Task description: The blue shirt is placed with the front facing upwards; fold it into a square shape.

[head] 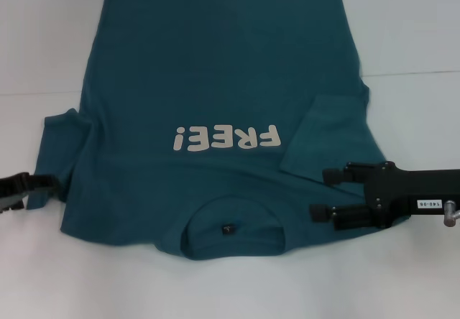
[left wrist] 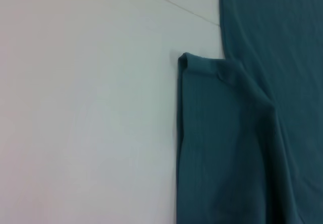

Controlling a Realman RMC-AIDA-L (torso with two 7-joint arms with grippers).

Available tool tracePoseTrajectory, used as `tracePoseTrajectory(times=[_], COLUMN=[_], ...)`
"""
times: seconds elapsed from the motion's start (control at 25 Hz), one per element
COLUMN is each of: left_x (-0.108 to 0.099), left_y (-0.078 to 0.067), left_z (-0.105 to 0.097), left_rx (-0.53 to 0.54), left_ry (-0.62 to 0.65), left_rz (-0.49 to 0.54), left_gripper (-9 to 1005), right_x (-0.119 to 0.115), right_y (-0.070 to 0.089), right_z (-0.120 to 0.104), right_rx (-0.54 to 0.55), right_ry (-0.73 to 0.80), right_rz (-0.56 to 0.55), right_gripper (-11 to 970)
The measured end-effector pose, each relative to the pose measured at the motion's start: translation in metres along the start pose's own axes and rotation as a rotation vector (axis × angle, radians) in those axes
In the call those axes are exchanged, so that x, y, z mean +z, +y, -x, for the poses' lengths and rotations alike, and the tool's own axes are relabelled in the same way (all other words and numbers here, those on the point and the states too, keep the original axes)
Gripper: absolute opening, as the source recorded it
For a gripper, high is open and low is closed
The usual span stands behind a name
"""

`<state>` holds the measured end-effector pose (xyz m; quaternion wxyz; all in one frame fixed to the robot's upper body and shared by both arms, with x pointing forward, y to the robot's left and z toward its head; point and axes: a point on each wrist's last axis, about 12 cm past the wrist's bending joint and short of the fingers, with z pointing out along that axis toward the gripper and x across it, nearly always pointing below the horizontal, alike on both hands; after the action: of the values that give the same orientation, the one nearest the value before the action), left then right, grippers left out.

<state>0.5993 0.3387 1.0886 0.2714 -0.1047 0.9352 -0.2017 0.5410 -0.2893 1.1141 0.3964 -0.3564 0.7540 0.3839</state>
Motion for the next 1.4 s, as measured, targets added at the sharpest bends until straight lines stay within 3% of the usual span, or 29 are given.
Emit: tracePoseTrajectory(times=[1.4], left_x=[0.0064], left_y=[-0.0045], left_z=[0.0028], left_rx=[0.032], left_ry=[0.019], left_rz=[0.022], left_gripper=[859], right_x=[0.0025], right_y=[-0.0022], right_z=[0.0013], right_rx=[0.007], right_ry=[-0.001], right_rz=[-0.009], right_gripper=[947])
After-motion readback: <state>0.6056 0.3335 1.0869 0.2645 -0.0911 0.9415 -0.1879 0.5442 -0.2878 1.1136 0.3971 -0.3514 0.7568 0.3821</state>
